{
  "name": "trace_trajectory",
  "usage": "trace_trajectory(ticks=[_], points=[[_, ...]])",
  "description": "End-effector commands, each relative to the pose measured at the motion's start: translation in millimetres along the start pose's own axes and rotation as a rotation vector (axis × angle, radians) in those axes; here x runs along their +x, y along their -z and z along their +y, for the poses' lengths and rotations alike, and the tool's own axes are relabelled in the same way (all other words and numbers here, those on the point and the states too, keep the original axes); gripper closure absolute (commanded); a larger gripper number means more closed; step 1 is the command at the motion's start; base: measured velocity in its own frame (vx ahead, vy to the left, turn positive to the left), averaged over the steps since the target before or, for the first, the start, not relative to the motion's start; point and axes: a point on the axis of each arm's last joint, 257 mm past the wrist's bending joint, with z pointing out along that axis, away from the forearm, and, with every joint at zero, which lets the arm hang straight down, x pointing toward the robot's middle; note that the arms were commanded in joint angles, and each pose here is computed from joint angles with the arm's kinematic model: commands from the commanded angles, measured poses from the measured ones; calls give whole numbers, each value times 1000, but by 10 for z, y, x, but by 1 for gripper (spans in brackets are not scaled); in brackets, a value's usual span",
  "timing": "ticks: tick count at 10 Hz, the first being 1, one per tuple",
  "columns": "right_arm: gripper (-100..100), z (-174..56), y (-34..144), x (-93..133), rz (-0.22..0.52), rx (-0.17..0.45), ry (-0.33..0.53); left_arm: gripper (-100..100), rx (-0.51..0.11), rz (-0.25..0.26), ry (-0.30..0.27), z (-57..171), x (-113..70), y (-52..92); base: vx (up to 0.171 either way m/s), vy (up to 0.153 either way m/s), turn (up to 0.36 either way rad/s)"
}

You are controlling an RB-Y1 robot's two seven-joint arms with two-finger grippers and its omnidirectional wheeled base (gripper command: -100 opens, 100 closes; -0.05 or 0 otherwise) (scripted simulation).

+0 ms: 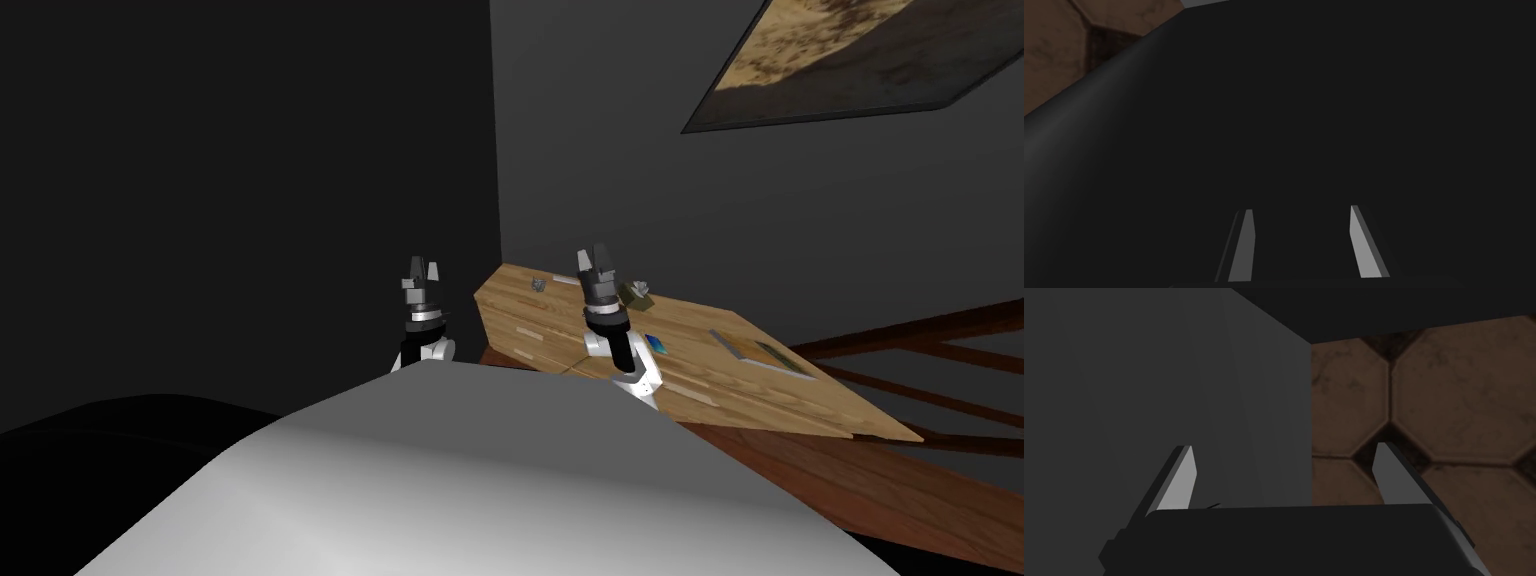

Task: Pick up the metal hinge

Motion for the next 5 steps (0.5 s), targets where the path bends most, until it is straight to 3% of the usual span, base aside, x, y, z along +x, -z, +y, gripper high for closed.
trace_trajectory(ticks=[1, 2, 3, 4, 5], points=[[-100, 37, -83, 55, 30, -34, 4, 0, 0, 0, 0, 0, 0, 0, -18, -61, 110], [-100, 35, -119, 181, 96, -66, 16, 0, 0, 0, 0, 0, 0, 0, -24, -61, 217], [-100, 66, -160, 176, 95, -80, 18, 0, 0, 0, 0, 0, 0, 0, -29, -57, 99], [-100, 45, -179, 308, 165, -108, 31, 0, 0, 0, 0, 0, 0, 0, -32, -62, 199], [-100, 82, -226, 304, 164, -124, 36, 0, 0, 0, 0, 0, 0, 0, -26, -65, 112]])
